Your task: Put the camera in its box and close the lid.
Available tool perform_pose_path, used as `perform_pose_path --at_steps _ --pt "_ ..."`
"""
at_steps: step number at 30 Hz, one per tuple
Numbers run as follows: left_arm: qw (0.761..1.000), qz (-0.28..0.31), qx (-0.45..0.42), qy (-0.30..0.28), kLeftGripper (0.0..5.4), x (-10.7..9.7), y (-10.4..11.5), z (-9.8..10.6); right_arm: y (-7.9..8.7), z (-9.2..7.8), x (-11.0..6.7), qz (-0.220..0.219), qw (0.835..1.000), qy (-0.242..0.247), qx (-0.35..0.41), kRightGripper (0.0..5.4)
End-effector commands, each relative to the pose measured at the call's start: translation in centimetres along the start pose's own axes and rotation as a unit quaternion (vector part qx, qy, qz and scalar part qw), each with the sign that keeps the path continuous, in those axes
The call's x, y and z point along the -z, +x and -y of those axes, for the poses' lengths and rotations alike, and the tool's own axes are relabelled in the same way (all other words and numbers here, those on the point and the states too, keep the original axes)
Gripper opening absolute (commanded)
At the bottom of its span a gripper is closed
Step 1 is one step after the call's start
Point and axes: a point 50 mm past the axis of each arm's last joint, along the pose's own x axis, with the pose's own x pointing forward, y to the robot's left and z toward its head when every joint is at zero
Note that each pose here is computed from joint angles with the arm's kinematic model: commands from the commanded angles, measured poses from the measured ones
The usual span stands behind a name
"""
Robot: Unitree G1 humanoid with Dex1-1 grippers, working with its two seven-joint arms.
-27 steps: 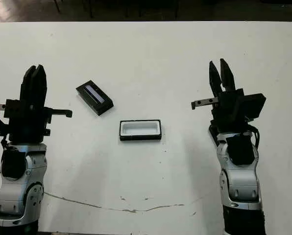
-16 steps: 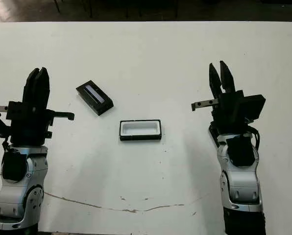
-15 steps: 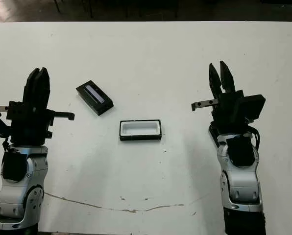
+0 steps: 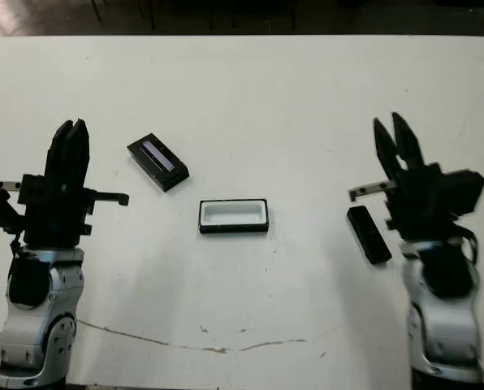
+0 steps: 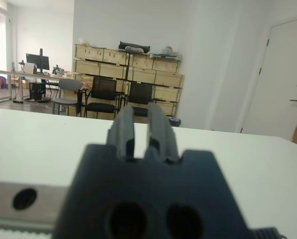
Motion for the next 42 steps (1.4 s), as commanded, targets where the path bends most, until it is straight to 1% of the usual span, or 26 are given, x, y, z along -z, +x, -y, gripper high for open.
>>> perform_pose_path --at_steps 1,5,9,11,13,17,20,23,27,35,42 --pt "1.0 -0.014 -0.001 -0.001 0.0 0.6 -0.4 -0.2 -1.4 0.7 0.1 -0.03 0.999 -0.01 -0.009 0.01" --pt "1.0 -0.013 0.002 0.008 0.0 0.7 -0.6 -0.3 -2.7 0.9 -0.2 -0.072 0.997 -0.015 -0.027 0.01" --pt "1.0 -0.015 0.003 0.015 0.0 0.7 -0.8 -0.4 -3.8 0.5 -0.3 -0.116 0.992 -0.023 -0.051 0.01" --pt "1.0 -0.014 0.004 0.014 0.0 0.7 -0.9 -0.4 -4.3 0.1 -0.2 -0.136 0.988 -0.035 -0.062 0.22" --pt "1.0 -0.016 0.005 0.008 0.0 0.7 -0.9 -0.4 -4.7 -0.3 0.0 -0.155 0.985 -0.029 -0.065 0.56" --pt "1.0 -0.021 0.005 0.004 0.0 0.8 -1.0 -0.5 -5.6 -0.9 1.1 -0.184 0.98 -0.008 -0.07 1.46" --pt "1.0 -0.021 0.007 0.001 0.0 0.9 -1.0 -0.5 -6.0 -0.8 1.8 -0.217 0.973 0.005 -0.078 2.11" --pt "1.0 -0.022 0.009 -0.002 0.0 0.9 -0.9 -0.5 -6.2 -0.5 2.3 -0.236 0.968 0.017 -0.086 2.77" --pt "1.0 -0.024 0.011 -0.006 0.0 0.9 -0.9 -0.5 -6.3 -0.1 2.8 -0.251 0.964 0.016 -0.087 3.62" --pt "1.0 -0.02 0.016 -0.006 0.0 0.9 -0.9 -0.7 -6.8 -0.1 3.6 -0.285 0.955 0.008 -0.078 5.39" --pt "1.0 -0.02 0.017 -0.006 0.0 0.9 -0.9 -0.7 -7.1 -0.1 4.1 -0.311 0.946 0.012 -0.087 5.39"
